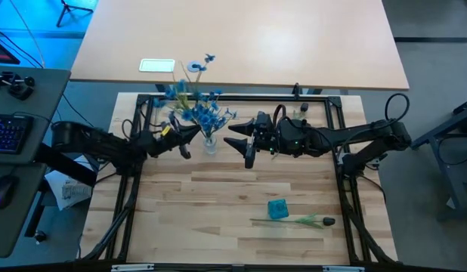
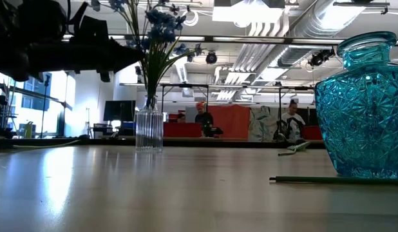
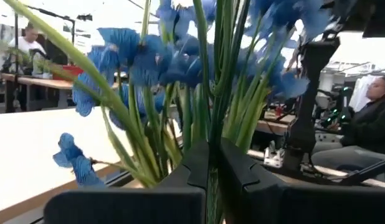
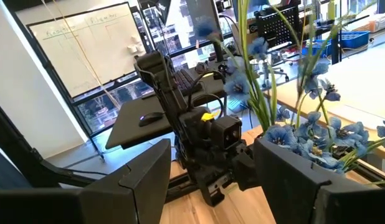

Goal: Sort flowers into vase by color
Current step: Put the light blue flowers into the transparent vase

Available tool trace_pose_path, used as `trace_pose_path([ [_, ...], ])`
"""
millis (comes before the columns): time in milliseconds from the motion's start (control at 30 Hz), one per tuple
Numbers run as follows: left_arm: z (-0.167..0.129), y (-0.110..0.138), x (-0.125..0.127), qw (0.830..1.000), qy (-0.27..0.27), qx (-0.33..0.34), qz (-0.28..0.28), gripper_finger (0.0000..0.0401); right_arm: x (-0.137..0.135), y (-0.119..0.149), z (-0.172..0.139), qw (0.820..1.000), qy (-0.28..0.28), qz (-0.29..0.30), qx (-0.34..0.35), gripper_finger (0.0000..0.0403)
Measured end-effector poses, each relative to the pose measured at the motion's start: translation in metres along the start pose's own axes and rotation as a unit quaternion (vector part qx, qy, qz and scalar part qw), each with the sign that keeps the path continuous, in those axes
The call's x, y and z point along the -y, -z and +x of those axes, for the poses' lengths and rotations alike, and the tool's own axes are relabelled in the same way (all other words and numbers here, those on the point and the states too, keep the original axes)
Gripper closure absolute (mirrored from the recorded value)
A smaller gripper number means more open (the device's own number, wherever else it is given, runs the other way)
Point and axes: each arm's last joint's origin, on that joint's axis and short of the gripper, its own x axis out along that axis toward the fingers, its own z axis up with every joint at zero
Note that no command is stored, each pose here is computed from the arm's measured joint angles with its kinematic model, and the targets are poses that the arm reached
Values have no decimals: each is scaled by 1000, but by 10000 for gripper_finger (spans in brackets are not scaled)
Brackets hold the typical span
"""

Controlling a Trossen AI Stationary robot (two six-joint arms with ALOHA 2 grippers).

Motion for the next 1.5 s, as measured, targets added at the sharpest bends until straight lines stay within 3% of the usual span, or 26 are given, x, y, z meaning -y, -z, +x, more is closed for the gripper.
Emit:
trace_pose_path([
  [400,19,9,-2,999,-49,-15,13,401,0,0,0,1000,-1,-3,-1,181],
  [800,23,17,1,999,-31,1,-31,401,0,0,0,1000,-1,-4,-2,181],
  [1500,39,18,5,999,-35,7,-21,401,3,3,2,1000,7,-4,-12,181],
])
